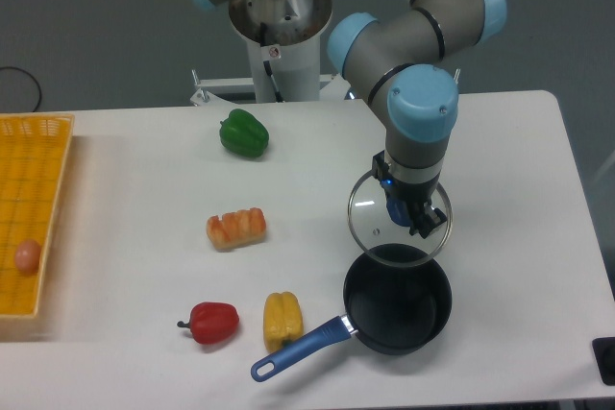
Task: Open the lid
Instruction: 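Lift the glass lid by its knob up off the saucepan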
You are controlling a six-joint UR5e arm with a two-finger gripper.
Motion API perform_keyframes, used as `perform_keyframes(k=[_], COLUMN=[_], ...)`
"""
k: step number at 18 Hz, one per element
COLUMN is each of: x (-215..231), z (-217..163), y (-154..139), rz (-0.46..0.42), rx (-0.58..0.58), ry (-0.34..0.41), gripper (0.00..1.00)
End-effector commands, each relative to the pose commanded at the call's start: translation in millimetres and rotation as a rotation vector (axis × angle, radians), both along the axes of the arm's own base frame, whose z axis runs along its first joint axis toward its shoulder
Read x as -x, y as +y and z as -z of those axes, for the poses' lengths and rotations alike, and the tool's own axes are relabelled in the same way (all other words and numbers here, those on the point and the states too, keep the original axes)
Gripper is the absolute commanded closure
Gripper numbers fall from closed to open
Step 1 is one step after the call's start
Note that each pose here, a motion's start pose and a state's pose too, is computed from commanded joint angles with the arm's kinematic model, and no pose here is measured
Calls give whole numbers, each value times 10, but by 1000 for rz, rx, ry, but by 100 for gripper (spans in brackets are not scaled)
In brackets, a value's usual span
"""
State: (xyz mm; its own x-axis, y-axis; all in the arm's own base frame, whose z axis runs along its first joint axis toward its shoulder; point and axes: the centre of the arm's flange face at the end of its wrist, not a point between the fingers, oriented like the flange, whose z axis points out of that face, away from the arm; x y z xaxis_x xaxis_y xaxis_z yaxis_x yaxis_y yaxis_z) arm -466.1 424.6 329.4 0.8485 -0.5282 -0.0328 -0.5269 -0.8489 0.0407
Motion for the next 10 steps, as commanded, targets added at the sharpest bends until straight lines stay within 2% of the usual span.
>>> perform_keyframes(k=[10], x=[38], z=[-11], y=[-44], rz=[-8], rx=[-1], ry=[3], gripper=[36])
